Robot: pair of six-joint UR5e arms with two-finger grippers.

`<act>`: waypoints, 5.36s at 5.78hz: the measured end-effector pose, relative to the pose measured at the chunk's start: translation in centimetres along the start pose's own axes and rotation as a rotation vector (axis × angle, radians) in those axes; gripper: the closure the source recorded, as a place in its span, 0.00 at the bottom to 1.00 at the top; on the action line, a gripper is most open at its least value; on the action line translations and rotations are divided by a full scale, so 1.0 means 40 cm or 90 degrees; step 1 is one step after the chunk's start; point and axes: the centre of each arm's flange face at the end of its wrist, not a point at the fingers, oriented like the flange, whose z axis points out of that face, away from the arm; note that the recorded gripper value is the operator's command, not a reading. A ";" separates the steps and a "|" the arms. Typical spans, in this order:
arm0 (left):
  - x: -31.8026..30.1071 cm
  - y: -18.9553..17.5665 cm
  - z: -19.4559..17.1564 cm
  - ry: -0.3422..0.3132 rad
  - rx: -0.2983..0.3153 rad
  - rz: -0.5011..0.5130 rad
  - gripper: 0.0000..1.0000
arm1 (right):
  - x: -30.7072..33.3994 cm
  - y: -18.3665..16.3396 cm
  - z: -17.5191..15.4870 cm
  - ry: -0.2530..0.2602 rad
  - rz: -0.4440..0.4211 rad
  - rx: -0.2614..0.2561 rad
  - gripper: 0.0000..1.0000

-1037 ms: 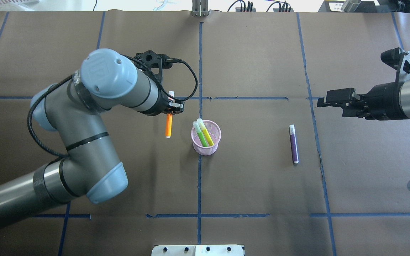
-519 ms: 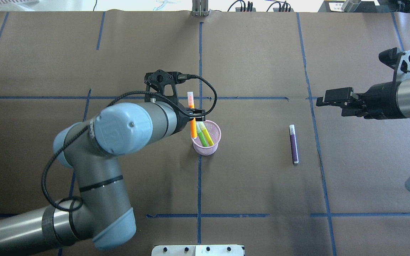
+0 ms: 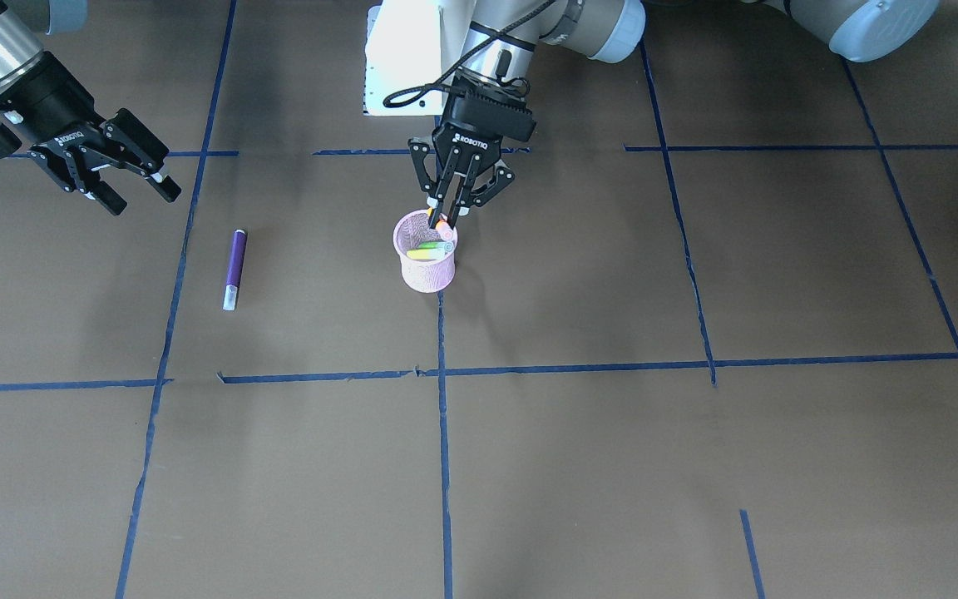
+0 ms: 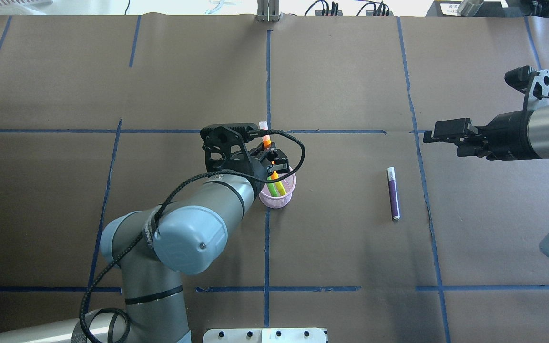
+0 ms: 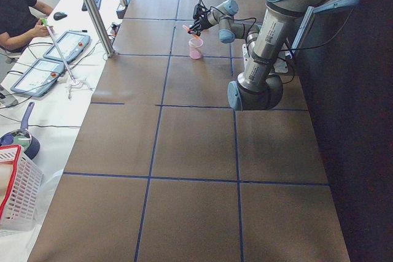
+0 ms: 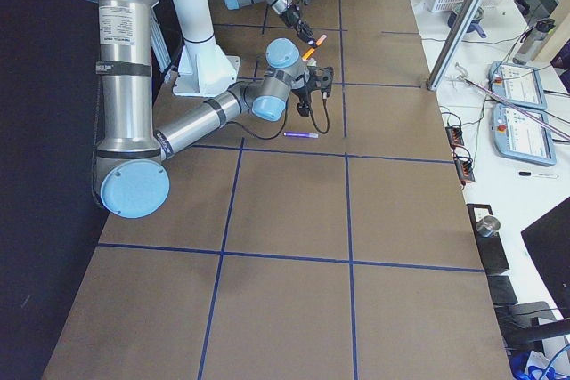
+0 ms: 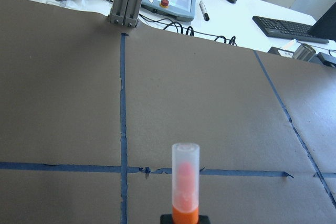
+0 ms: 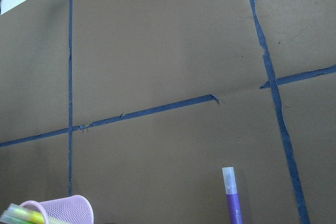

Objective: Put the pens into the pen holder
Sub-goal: 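Lift the orange highlighter with the left gripper and drop it into the cup, then withdraw the left gripper while the right gripper grasps the purple marker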

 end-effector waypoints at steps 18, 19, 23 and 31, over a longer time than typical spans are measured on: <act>-0.505 -0.209 -0.068 -0.029 -0.183 0.137 0.10 | -0.052 0.046 0.453 0.272 -0.096 -0.221 0.08; -0.507 -0.207 -0.069 -0.029 -0.183 0.138 0.10 | -0.050 0.042 0.474 0.274 -0.092 -0.225 0.12; -0.505 -0.207 -0.069 -0.029 -0.182 0.137 0.08 | -0.028 0.049 0.498 0.272 -0.068 -0.266 0.24; -0.507 -0.209 -0.074 -0.029 -0.181 0.135 0.07 | -0.036 0.045 0.533 0.269 -0.055 -0.293 1.00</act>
